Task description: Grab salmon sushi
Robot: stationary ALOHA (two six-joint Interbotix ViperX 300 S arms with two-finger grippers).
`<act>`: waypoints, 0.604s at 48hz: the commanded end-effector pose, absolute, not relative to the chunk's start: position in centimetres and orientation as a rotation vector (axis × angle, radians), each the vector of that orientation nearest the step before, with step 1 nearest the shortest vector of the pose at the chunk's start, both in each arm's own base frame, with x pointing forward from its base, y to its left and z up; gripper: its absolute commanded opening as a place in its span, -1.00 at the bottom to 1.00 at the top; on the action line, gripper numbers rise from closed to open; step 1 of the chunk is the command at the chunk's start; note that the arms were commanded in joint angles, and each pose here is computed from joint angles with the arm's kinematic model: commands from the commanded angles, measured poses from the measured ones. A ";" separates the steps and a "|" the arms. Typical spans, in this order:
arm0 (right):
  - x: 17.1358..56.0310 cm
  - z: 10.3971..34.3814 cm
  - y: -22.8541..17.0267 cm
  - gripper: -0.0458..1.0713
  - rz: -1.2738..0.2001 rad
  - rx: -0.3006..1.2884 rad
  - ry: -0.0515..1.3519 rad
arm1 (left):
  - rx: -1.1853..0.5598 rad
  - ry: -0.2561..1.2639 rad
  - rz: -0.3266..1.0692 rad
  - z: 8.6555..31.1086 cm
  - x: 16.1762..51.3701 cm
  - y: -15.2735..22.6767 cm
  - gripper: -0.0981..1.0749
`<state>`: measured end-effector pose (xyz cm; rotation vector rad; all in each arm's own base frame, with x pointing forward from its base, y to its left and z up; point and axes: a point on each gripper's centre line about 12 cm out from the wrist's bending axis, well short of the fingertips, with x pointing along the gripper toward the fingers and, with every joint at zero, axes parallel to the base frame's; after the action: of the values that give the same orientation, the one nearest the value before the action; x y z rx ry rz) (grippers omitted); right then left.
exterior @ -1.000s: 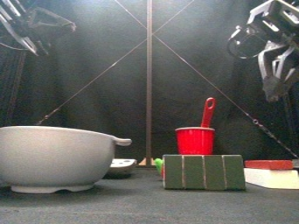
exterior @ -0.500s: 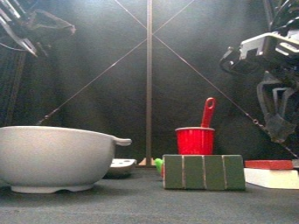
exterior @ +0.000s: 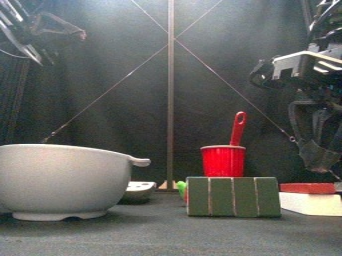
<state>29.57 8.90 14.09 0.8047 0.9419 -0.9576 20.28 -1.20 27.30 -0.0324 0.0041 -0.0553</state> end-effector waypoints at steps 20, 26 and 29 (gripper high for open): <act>30.8 14.1 8.3 0.50 -0.965 0.789 0.921 | -0.032 0.004 -0.057 27.6 20.5 -1.2 -0.88; 30.8 13.9 8.3 0.60 -0.970 0.784 0.926 | -0.032 0.004 -0.057 27.7 20.5 -1.2 -0.88; 30.7 13.8 8.2 0.62 -0.977 0.789 0.928 | -0.032 0.004 -0.057 27.7 20.5 -1.2 -0.88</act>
<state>30.26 8.23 12.98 0.7631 0.9479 -0.9869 20.28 -1.21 27.15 -0.0320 0.0164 -0.0555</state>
